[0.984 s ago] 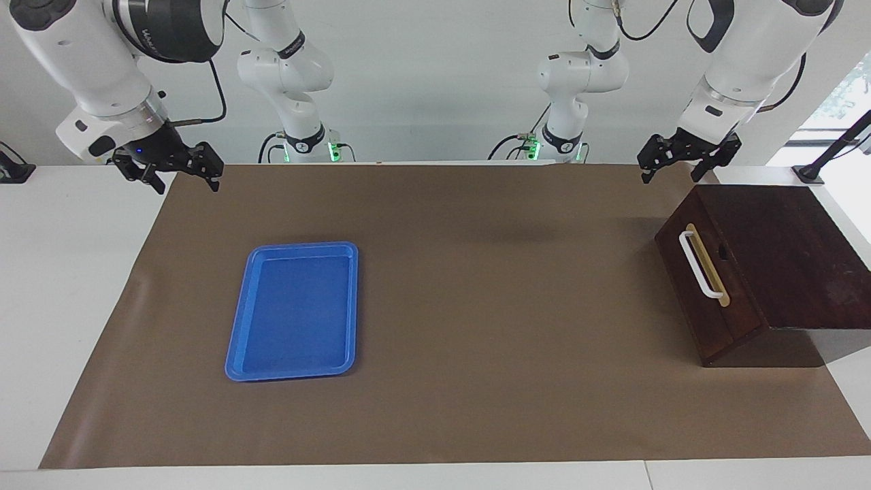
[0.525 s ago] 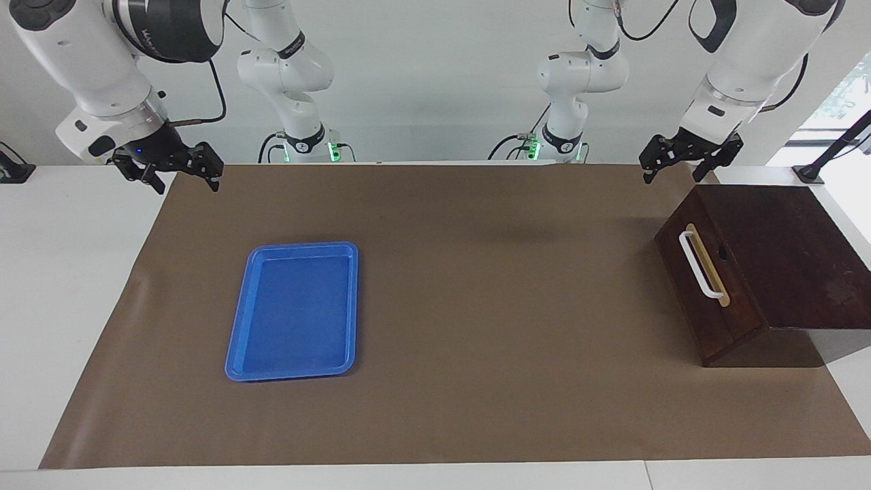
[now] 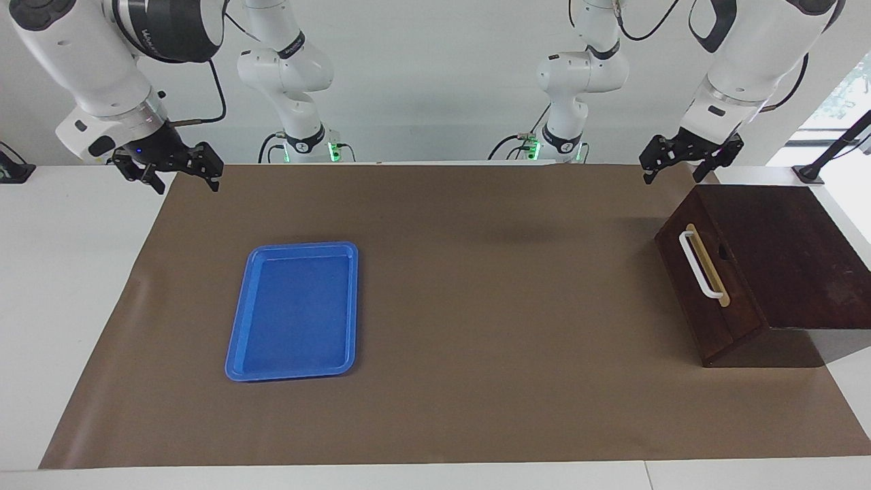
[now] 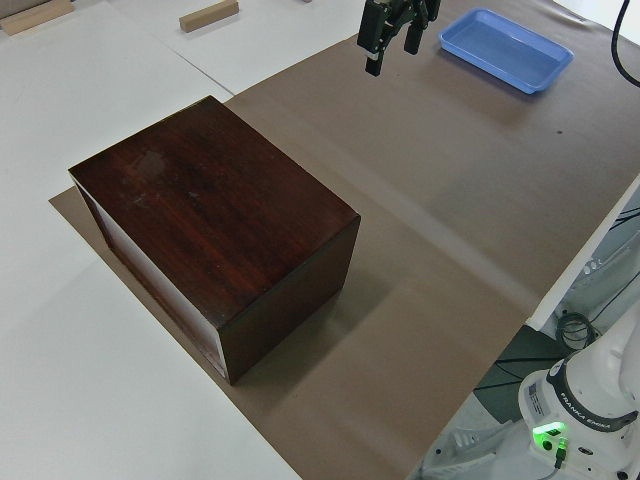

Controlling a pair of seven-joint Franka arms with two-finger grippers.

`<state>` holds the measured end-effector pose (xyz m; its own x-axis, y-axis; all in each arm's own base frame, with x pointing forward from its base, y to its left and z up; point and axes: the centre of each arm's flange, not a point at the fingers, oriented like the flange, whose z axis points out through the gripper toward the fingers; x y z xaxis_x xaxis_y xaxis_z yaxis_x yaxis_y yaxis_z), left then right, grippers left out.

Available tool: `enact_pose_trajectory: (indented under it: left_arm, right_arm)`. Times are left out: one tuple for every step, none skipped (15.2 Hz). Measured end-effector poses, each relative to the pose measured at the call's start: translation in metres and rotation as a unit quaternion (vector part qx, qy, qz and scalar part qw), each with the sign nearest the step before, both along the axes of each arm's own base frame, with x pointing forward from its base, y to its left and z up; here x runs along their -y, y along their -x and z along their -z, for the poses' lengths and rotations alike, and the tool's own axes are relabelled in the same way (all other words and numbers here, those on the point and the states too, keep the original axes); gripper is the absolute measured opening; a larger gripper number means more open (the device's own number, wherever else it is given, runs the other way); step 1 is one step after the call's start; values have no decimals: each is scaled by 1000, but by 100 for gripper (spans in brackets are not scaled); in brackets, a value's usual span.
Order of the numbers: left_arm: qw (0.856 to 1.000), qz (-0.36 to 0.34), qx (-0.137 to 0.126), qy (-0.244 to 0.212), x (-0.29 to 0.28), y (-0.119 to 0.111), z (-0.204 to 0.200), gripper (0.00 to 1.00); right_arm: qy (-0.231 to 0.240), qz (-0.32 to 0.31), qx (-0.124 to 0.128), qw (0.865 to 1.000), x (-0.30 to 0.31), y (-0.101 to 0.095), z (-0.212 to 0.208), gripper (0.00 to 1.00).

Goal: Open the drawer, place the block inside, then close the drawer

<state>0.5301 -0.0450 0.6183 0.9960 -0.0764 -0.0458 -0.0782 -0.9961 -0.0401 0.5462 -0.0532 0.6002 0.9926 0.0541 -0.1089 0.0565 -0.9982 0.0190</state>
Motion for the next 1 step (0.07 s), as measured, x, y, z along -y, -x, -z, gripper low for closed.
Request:
enact_pose_trajectory:
  left_arm:
    - [1000,-1,1,0,-1,0,0,100]
  right_arm:
    - [0,1,0,1000,1,0,0,100]
